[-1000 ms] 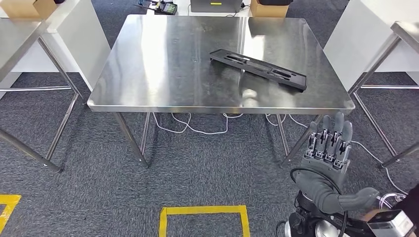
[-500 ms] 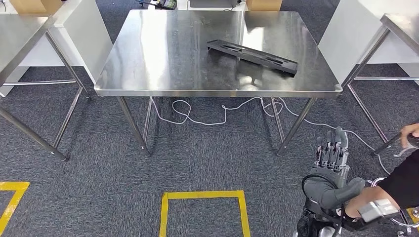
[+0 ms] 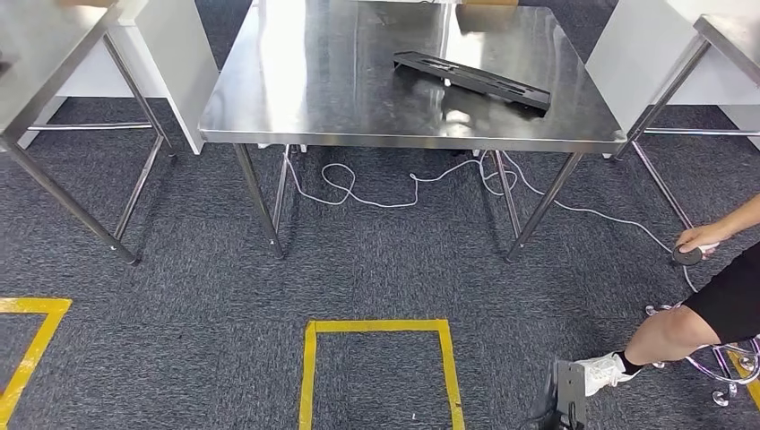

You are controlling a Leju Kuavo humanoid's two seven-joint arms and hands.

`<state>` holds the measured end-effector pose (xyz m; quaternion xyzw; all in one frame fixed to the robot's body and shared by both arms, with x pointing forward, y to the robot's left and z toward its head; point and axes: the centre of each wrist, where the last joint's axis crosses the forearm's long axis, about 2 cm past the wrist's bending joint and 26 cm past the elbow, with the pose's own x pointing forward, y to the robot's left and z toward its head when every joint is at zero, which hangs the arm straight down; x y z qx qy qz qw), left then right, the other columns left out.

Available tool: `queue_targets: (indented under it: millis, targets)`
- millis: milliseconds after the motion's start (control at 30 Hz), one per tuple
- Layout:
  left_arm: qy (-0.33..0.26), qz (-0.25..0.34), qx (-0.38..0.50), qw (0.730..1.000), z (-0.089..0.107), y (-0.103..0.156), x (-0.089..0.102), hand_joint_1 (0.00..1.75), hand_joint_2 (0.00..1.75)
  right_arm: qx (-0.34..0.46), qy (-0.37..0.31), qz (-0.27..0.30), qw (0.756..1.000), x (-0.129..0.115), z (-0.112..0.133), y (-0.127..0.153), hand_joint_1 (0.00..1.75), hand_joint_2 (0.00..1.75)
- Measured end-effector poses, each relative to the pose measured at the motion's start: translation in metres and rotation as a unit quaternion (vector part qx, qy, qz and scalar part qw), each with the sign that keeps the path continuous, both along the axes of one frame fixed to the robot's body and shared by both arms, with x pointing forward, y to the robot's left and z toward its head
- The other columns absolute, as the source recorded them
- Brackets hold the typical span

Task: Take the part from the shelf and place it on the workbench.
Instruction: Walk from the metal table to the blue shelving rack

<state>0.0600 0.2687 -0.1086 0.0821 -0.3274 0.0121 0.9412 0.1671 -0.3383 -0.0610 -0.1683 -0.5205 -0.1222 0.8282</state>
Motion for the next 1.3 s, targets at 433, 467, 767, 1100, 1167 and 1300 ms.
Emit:
queue_targets:
  millis: [433,467,767,1100,1167,1300]
  targets:
    - [-0.002,-0.008,-0.001,1.0,0.0,0.001,0.001,0.0,0.0,0.064,0.263,-0.025,0.962,-0.067,-0.038,0.012,0.0,0.0]
    - [-0.002,-0.009,0.0,1.0,0.0,0.001,0.0,0.0,0.0,0.066,0.276,-0.024,0.959,-0.071,-0.039,0.014,0.0,0.0]
    - [-0.001,-0.015,0.001,1.0,0.0,0.001,0.0,0.0,0.0,0.043,0.363,0.007,0.931,-0.097,-0.045,0.023,0.0,0.0]
    - [-0.005,-0.014,0.002,1.0,0.0,0.002,0.0,0.0,0.0,0.039,0.423,0.048,0.904,-0.104,-0.047,0.031,0.0,0.0]
    - [-0.004,-0.013,0.004,1.0,0.0,0.002,0.0,0.0,0.0,0.036,0.426,0.058,0.902,-0.104,-0.047,0.032,0.0,0.0]
    - [-0.003,-0.013,0.004,1.0,0.0,0.001,-0.001,0.0,0.0,0.03,0.425,0.071,0.902,-0.103,-0.047,0.032,0.0,0.0]
